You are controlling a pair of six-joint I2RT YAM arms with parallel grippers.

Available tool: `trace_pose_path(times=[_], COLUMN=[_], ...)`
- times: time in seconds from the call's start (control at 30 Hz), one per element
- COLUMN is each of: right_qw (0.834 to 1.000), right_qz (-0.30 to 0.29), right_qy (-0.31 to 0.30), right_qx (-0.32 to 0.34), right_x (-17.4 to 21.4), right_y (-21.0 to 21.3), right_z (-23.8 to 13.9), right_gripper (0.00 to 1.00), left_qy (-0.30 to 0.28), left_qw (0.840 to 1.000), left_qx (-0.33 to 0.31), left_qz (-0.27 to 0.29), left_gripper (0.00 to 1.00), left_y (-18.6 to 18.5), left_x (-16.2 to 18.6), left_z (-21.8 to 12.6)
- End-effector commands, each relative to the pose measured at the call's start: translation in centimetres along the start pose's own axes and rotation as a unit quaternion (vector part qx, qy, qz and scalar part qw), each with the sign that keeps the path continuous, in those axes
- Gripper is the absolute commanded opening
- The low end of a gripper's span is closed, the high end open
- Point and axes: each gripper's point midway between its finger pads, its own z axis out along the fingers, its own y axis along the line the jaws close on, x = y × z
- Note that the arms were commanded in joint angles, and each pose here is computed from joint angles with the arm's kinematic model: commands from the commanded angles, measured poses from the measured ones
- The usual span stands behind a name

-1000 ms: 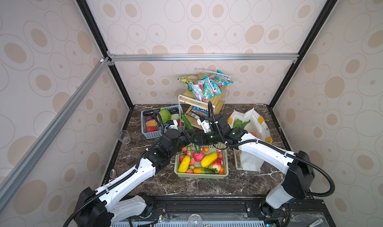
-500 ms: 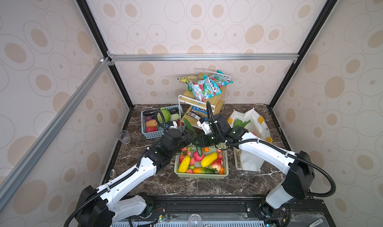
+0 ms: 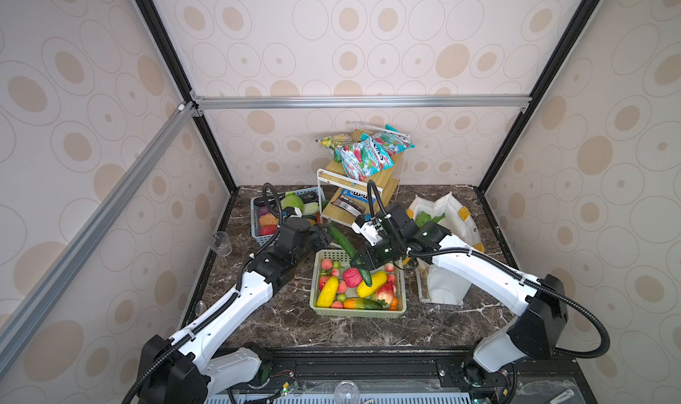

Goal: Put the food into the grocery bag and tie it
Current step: 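Grasp the cucumber with the right gripper while the left gripper opens and releases it, then carry the cucumber with the right gripper over the white tote bag and lower it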

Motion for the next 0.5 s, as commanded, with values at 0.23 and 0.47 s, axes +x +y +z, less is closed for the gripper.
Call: trace_pose_path(times=[0.23, 0.47], right_qw=[0.999, 0.997], right_qz=[-0.038, -0.056], right_qy=[-0.008, -0.012], right_qx=[-0.032, -0.047], right_x=[1.2, 1.8], right_y=[0.2, 0.6], right_z=[-2.8, -3.7], right_gripper=[0.23, 0.23], left_qy=[-0.003, -0.002], left_qw=[0.999, 0.999], left_qx=[-0.031, -0.047], left_qz=[0.007, -0.001], left_gripper=[0.63, 0.63], left_y=[2.2, 3.8], left_x=[-1.6, -1.7], left_z=[0.1, 0.7])
